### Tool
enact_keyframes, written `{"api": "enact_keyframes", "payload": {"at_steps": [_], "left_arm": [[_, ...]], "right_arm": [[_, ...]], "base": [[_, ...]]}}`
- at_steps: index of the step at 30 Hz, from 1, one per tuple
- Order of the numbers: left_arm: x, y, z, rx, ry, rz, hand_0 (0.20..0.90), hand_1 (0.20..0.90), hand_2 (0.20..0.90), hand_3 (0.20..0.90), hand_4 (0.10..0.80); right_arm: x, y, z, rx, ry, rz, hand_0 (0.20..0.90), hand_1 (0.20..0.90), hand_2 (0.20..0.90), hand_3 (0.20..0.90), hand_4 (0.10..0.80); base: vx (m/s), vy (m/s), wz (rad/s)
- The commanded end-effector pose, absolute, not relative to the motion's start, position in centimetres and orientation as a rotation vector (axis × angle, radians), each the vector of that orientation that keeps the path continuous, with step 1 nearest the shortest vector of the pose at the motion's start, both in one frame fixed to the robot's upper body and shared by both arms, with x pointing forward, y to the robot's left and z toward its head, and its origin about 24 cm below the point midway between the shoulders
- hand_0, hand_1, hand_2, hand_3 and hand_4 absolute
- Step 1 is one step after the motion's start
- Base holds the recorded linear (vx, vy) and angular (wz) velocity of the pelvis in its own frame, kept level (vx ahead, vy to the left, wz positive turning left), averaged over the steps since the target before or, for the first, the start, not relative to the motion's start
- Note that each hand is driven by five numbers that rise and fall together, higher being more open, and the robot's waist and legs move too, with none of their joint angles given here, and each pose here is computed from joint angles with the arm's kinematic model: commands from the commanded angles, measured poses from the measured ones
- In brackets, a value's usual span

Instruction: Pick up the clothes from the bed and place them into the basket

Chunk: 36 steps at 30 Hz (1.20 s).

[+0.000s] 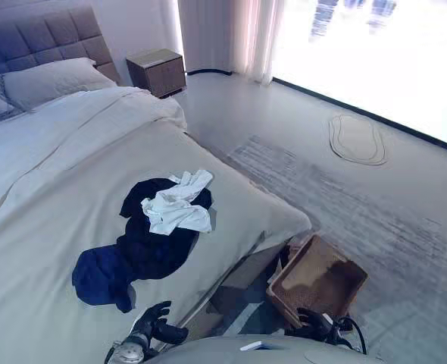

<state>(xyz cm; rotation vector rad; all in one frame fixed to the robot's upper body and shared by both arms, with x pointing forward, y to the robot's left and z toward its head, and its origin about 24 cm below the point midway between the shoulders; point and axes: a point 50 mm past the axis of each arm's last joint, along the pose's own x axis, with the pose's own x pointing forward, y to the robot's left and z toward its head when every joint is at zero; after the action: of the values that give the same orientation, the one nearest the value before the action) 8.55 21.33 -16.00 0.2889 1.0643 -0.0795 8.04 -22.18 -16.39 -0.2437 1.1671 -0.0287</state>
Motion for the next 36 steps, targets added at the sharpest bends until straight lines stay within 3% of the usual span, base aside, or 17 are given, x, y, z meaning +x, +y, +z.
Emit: {"api": "enact_keyframes", "payload": {"at_steps": [1, 6, 14, 19, 23, 25, 27, 30, 36], "left_arm": [[11.8, 20.4, -15.3, 0.277, 0.965, -0.122, 0.9, 0.9, 0.9, 0.9, 0.8], [11.7, 20.8, -15.3, 0.305, 0.981, -0.101, 0.9, 0.9, 0.9, 0.9, 0.8], [11.2, 21.2, -15.5, 0.37, 1.009, -0.092, 0.9, 0.9, 0.9, 0.9, 0.8], [11.0, 21.1, -15.6, 0.382, 1.01, -0.089, 0.9, 0.9, 0.9, 0.9, 0.8], [10.8, 21.1, -15.6, 0.376, 1.009, -0.084, 0.9, 0.9, 0.9, 0.9, 0.8], [10.2, 20.9, -15.8, 0.372, 1.013, -0.08, 0.9, 0.9, 0.9, 0.9, 0.8], [9.6, 20.3, -16.0, 0.374, 1.014, -0.086, 0.9, 0.9, 0.9, 0.9, 0.8], [9.7, 20.0, -15.9, 0.378, 1.003, -0.092, 0.9, 0.9, 0.9, 0.9, 0.8], [10.2, 20.4, -15.6, 0.404, 0.974, -0.103, 0.9, 0.9, 0.9, 0.9, 0.8]], "right_arm": [[10.7, -21.7, -15.9, -0.215, 1.117, -0.006, 0.9, 0.9, 0.9, 0.9, 0.8], [10.4, -21.3, -16.1, -0.169, 1.153, 0.017, 0.9, 0.9, 0.9, 0.9, 0.8], [9.1, -20.0, -16.7, 0.145, 1.236, 0.016, 0.9, 0.9, 0.9, 0.9, 0.8], [8.9, -20.8, -16.7, 0.23, 1.231, -0.127, 0.9, 0.9, 0.9, 0.9, 0.8], [11.8, -21.6, -15.7, 0.718, 1.018, -0.499, 0.9, 0.9, 0.9, 0.9, 0.8], [13.3, -21.8, -15.0, 0.854, 0.89, -0.561, 0.9, 0.9, 0.9, 0.9, 0.8], [16.8, -22.3, -12.9, 0.674, 0.688, -0.483, 0.9, 0.9, 0.9, 0.9, 0.8], [22.7, -22.5, -7.7, 0.129, 0.445, -0.366, 0.9, 0.9, 0.9, 0.9, 0.8], [30.3, -22.1, 3.2, -0.734, -0.004, -0.192, 0.9, 0.9, 0.9, 0.9, 0.8]], "base": [[0.0, 0.0, 0.0], [0.0, 0.0, 0.0], [0.002, -0.007, -0.01], [0.0, 0.0, 0.0], [0.03, 0.002, -0.01], [0.059, 0.018, -0.05], [0.022, 0.031, -0.07], [-0.025, 0.048, 0.01], [-0.02, 0.053, 0.18]]}}
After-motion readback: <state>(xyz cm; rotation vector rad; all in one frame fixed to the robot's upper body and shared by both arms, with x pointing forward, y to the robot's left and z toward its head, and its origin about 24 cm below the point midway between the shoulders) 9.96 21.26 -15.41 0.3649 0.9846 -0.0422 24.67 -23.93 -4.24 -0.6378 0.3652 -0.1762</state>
